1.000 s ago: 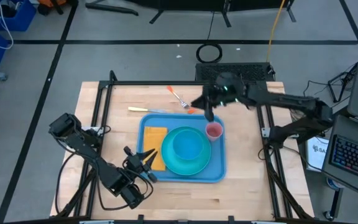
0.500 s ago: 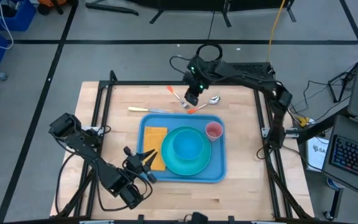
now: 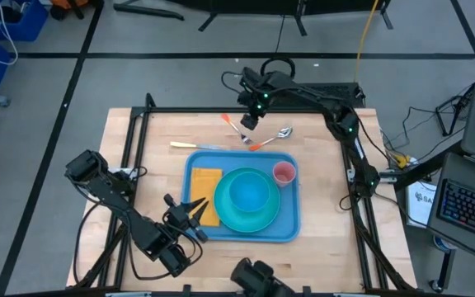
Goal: Set up tray
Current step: Put the orange fork on the yellow napkin
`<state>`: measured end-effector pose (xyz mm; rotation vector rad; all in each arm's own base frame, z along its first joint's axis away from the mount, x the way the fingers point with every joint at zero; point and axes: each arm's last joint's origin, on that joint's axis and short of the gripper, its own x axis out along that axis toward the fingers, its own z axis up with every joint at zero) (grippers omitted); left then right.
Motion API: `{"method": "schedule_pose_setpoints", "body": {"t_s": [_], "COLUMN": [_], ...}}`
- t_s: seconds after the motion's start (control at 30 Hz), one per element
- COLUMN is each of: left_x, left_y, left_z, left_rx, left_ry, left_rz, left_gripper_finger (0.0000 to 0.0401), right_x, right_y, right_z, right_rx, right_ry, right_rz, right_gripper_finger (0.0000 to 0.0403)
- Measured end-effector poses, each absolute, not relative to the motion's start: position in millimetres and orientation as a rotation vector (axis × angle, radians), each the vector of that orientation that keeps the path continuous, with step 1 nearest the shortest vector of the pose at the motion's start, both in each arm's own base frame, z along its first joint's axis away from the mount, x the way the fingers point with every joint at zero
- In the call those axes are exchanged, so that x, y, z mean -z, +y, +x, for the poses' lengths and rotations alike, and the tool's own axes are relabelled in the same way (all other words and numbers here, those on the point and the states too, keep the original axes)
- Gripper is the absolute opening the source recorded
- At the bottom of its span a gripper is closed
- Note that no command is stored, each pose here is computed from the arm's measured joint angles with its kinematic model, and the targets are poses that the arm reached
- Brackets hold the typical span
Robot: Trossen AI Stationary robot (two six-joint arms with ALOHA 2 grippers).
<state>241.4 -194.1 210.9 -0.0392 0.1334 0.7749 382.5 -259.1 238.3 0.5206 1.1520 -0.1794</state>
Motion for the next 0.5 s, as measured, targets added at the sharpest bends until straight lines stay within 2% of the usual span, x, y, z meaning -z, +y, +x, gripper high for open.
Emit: {"method": "schedule_pose_setpoints", "body": {"t_s": [0.23,0.5], "left_x": [-210.6,-210.6], "left_y": [-191.0,-189.2], "left_z": [241.7,242.2], "left_rx": [-0.785,-0.792], "left_ry": [0.139,0.141], "left_rz": [-0.027,-0.019], "left_gripper_finger": [0.0069,0.0069], "right_x": [-220.9,-221.9], "right_y": [-261.6,-252.6], "right_z": [388.9,400.2], "right_rx": [0.164,0.141], "right_ry": [1.185,1.15], "right_rz": [0.526,0.481], "right_gripper_finger": [0.0192,0.0193]}}
